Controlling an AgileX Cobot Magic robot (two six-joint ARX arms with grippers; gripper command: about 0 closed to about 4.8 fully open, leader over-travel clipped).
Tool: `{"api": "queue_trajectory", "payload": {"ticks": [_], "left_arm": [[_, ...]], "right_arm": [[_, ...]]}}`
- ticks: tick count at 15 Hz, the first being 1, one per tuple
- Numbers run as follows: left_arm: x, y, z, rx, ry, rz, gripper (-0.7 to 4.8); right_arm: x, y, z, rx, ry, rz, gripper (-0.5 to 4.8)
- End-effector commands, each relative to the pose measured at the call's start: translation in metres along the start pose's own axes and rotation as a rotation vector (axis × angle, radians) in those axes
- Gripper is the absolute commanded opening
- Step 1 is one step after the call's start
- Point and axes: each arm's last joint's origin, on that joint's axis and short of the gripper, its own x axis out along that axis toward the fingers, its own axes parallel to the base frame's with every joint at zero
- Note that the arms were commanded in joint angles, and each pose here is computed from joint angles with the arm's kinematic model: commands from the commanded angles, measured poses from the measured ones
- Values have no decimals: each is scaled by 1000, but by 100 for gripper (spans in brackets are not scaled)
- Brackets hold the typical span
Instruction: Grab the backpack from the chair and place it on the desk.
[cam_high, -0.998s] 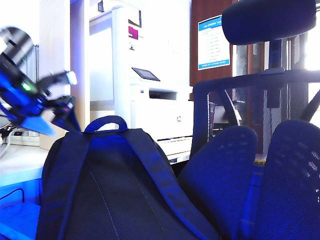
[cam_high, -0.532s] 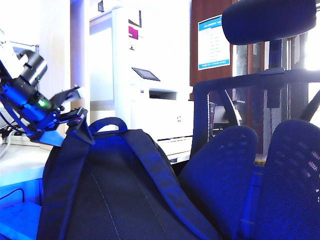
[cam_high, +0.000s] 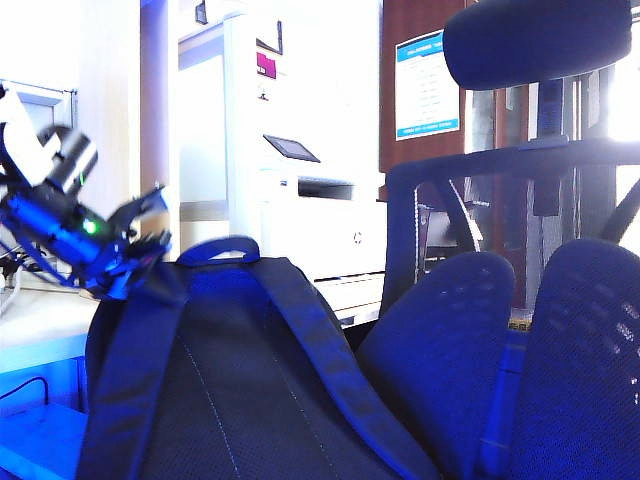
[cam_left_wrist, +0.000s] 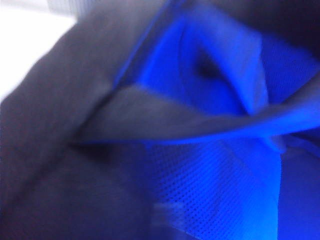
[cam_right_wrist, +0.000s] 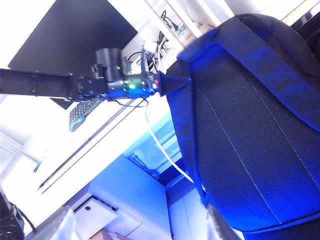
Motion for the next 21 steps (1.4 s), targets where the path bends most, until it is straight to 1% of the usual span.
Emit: {"api": "queue_trajectory", "payload": {"ticks": [1,2,4,6,8,10,12,14,15,16,17,18,19,20,21], "left_arm": [[-5,-2,10,23,-39,8,-5],[-14,-5,21,42,-69,22,-5],[-46,-17,55,115,-192,58,-5],[-87,-36,89,196,-329,86,-5],[-131,-56,114,253,-447,164,-5],[-179,-78,135,285,-573,272,-5],[-229,-103,152,320,-707,370,-5],[-289,-132,186,393,-891,414,-5],[-319,-147,205,425,-966,425,-5],[-348,-160,223,437,-1012,461,-5],[-376,-169,240,471,-1025,543,-5],[-398,-169,251,504,-1022,609,-5],[-412,-165,257,507,-1011,662,-5],[-426,-158,262,500,-1006,721,-5],[-438,-144,262,500,-1000,816,-5]], "right_arm": [[0,4,2,-18,18,53,337],[0,5,3,-9,23,72,337],[0,7,4,-14,23,97,337],[1,9,3,-15,44,122,337],[3,12,1,-13,89,176,337],[6,19,0,-27,132,261,337],[8,24,-1,-48,150,308,336],[9,25,-1,-49,131,294,336],[9,24,-1,-51,114,278,336],[10,25,0,-58,101,274,336],[9,25,1,-68,89,274,336],[9,25,1,-71,85,275,335],[9,25,1,-71,86,275,336],[9,25,1,-71,86,275,336],[9,25,1,-71,85,275,335]]}}
